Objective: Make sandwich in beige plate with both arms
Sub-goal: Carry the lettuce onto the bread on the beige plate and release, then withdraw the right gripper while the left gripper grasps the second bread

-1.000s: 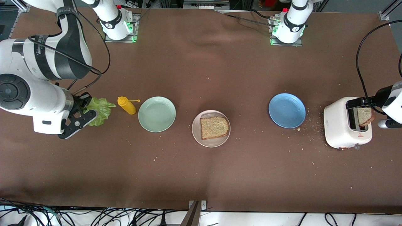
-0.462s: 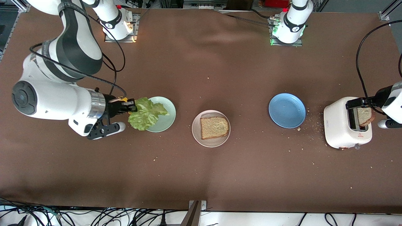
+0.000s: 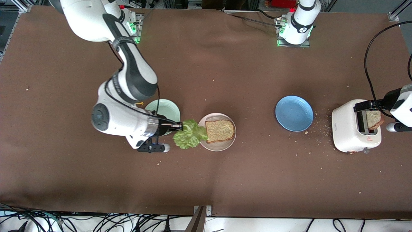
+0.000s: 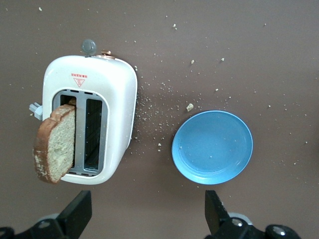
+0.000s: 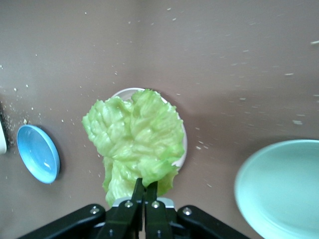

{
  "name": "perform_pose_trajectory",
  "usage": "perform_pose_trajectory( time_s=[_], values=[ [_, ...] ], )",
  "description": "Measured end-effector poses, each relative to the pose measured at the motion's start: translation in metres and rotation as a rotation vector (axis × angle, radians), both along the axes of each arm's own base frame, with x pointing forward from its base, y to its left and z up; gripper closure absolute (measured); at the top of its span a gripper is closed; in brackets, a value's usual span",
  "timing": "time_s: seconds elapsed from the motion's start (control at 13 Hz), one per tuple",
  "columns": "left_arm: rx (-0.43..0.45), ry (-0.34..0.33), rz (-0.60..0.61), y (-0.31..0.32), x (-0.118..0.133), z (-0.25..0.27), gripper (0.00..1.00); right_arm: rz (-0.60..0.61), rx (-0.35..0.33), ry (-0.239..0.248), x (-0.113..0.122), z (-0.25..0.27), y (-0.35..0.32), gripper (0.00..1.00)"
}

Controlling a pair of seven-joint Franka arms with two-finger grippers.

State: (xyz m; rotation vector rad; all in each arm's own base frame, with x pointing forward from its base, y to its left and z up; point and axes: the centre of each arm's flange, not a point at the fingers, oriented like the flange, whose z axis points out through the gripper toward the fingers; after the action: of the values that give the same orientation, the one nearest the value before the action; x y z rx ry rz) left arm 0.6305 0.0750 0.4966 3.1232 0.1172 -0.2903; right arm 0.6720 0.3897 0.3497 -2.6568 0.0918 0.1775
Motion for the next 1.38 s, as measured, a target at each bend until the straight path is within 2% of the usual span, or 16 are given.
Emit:
perform_pose_trajectory(
  time_s=[0.15, 0.38, 0.85, 1.08, 1.38],
  values=[
    [0.0, 0.0, 0.0, 0.0, 0.0, 0.0, 0.0, -0.056, 0.009, 0.0, -0.024, -0.034, 0.051, 0.97],
    [0.0, 0.004, -0.001, -0.001, 0.001, -0.003, 0.0, -0.073, 0.025, 0.035, -0.054, -0.063, 0.094, 0.97],
    [-0.001, 0.007, -0.002, -0.001, 0.001, -0.005, 0.0, -0.065, -0.051, 0.054, -0.055, -0.101, 0.08, 0.96],
    [-0.001, 0.007, -0.002, -0.001, 0.001, -0.005, 0.0, -0.039, -0.102, 0.037, -0.056, -0.113, 0.076, 0.72],
    [0.0, 0.005, 0.019, 0.012, 0.0, -0.004, 0.0, 0.006, -0.186, -0.016, -0.049, -0.108, 0.063, 0.27]
  ],
)
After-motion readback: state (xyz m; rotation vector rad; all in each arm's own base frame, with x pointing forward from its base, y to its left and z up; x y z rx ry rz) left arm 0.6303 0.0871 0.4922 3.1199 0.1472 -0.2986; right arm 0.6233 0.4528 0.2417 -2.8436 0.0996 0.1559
